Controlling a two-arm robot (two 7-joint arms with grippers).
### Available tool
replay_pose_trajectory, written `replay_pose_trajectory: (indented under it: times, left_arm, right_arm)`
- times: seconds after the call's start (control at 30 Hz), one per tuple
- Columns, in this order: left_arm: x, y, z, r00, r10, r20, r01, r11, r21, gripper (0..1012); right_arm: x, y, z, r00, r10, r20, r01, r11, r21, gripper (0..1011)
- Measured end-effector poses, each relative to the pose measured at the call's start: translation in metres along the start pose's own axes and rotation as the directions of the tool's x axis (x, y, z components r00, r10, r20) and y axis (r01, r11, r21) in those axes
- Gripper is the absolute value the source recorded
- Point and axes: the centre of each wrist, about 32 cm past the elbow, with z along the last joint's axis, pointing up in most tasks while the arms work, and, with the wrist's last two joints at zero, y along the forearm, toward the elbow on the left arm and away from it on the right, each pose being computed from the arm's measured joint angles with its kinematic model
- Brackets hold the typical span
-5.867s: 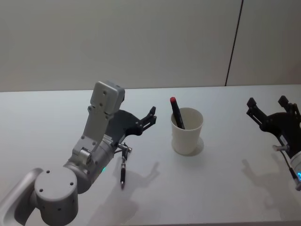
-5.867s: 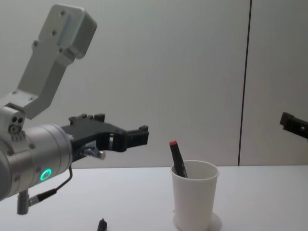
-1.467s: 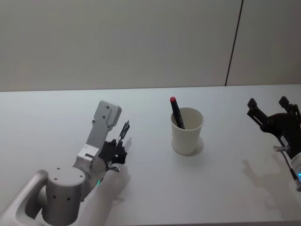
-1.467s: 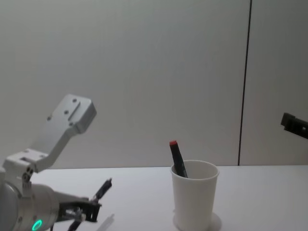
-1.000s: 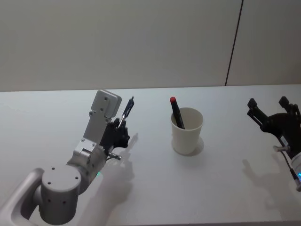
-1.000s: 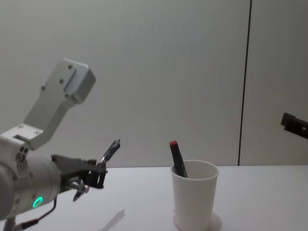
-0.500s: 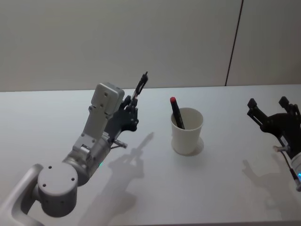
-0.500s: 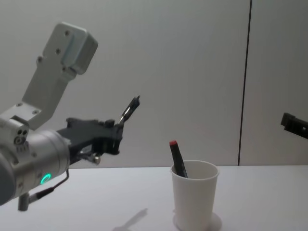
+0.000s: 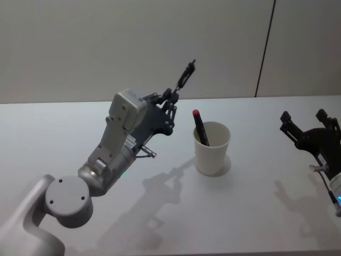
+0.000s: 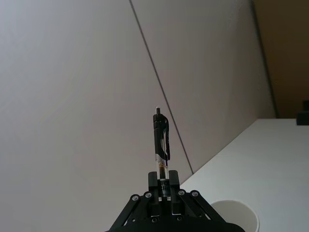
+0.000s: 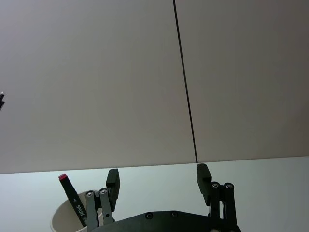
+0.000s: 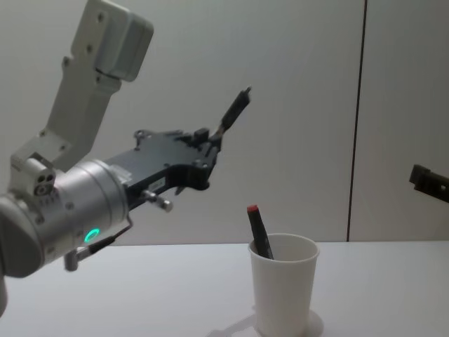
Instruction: Place the pen into the pen holder.
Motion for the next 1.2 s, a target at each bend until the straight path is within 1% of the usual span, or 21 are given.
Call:
replay_pose_trajectory:
  times: [0.03,0.1,0.13,0.2,0.27,0.37,0.67,1.2]
  left_arm:
    - [0.0016,-0.0029,-0.0002,0.9999,-0.016,0.006,0.016,0.9997,-0.021,135]
    - [0.0025,-0.0052,-0.0016,0.9995,-0.029,0.009,0.029,0.9990,-0.035,135]
    - [0.0035,-0.0074,-0.0022,0.9989,-0.045,0.014,0.046,0.9977,-0.051,135]
    - [0.0050,-0.0107,-0.0027,0.9980,-0.061,0.020,0.062,0.9957,-0.069,135]
    - [0.0054,-0.0116,-0.0029,0.9976,-0.065,0.022,0.067,0.9950,-0.074,135]
    - [0.0067,-0.0150,-0.0036,0.9957,-0.087,0.030,0.090,0.9916,-0.093,135]
    - [0.0090,-0.0212,-0.0036,0.9917,-0.120,0.045,0.125,0.9855,-0.115,135]
    - [0.0100,-0.0251,-0.0037,0.9883,-0.142,0.055,0.148,0.9805,-0.129,135]
  right_arm:
    - [0.000,0.000,0.000,1.000,0.000,0.000,0.000,1.000,0.000,1001]
    - [0.000,0.000,0.000,1.000,0.000,0.000,0.000,1.000,0.000,1002]
    - [0.000,0.000,0.000,1.000,0.000,0.000,0.000,1.000,0.000,1002]
    - [0.000,0.000,0.000,1.000,0.000,0.000,0.000,1.000,0.000,1002]
    - [0.000,0.000,0.000,1.000,0.000,0.000,0.000,1.000,0.000,1002]
    - [0.000,0.000,0.000,1.000,0.000,0.000,0.000,1.000,0.000,1002]
    - [0.000,0.000,0.000,1.000,0.000,0.000,0.000,1.000,0.000,1002]
    - [0.000,0.000,0.000,1.000,0.004,0.000,-0.004,1.000,0.000,1002]
